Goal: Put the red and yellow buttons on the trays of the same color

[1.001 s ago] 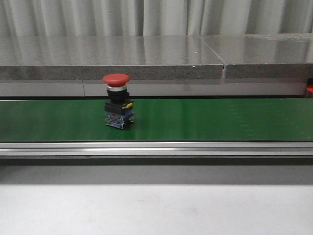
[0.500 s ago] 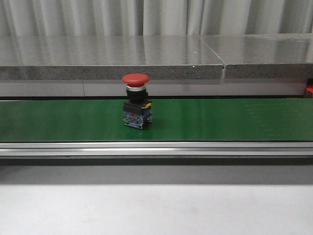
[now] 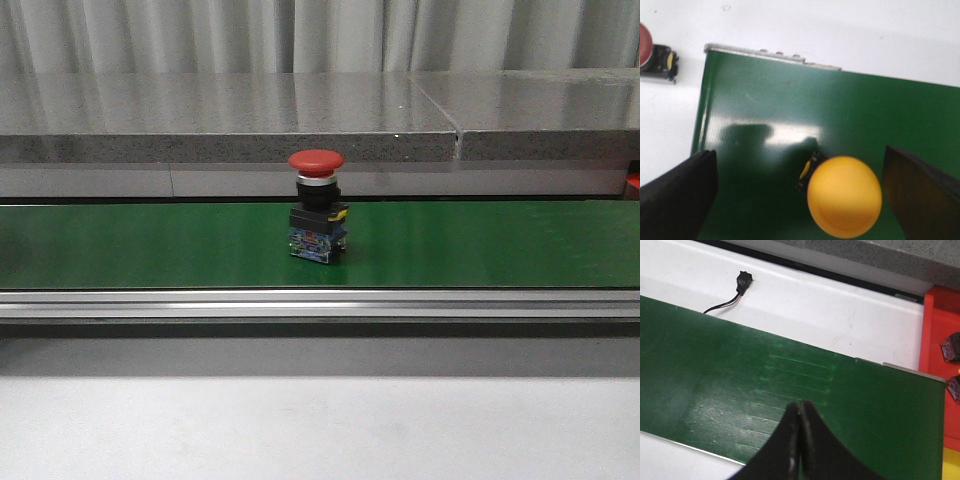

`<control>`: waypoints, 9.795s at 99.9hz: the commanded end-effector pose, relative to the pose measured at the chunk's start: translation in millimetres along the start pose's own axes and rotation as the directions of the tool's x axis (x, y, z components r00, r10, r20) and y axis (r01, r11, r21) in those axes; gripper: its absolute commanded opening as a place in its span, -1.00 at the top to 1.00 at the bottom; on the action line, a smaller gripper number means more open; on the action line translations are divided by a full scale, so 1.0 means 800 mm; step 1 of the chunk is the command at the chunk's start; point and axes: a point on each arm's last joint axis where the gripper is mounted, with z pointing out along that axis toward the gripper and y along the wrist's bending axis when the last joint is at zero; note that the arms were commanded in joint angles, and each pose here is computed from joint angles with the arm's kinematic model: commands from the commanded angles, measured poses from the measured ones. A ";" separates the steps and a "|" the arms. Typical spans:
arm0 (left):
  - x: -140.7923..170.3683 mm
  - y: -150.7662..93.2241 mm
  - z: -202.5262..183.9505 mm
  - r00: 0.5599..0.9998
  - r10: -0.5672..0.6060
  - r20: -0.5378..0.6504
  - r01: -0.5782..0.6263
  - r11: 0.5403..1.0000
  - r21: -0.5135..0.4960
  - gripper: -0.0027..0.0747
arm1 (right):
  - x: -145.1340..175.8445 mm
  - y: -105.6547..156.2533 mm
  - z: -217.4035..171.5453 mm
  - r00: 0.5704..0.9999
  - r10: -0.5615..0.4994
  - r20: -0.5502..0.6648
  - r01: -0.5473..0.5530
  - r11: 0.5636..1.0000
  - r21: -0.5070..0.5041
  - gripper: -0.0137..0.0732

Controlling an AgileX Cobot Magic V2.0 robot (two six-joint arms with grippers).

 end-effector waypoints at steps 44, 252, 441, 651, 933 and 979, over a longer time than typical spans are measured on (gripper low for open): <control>-0.018 -0.054 -0.114 0.933 0.063 0.355 -0.149 0.964 0.221 -0.72 | -0.016 -0.002 -0.012 0.995 -0.013 0.097 0.011 1.000 0.024 0.84; 0.227 -0.057 -0.139 0.698 0.176 0.694 -0.320 0.944 0.082 0.98 | 0.002 0.003 0.002 0.990 -0.022 -0.142 0.015 0.999 -0.051 -0.80; 0.227 -0.057 -0.139 0.698 0.176 0.694 -0.320 0.944 0.082 0.98 | -0.106 -0.249 0.029 0.939 0.325 -0.107 -0.278 0.907 0.316 0.62; 0.227 -0.057 -0.139 0.698 0.176 0.694 -0.320 0.944 0.082 0.98 | -0.066 -0.360 0.121 0.899 0.436 -0.044 -0.387 0.838 0.385 -0.77; 0.227 -0.057 -0.139 0.698 0.176 0.694 -0.320 0.944 0.082 0.98 | -0.042 -0.024 0.077 0.979 0.001 -0.206 -0.026 0.993 -0.117 0.58; 0.227 -0.057 -0.139 0.698 0.176 0.694 -0.320 0.944 0.082 0.98 | -0.053 -0.194 -0.043 0.928 0.371 0.024 -0.354 0.861 0.365 0.58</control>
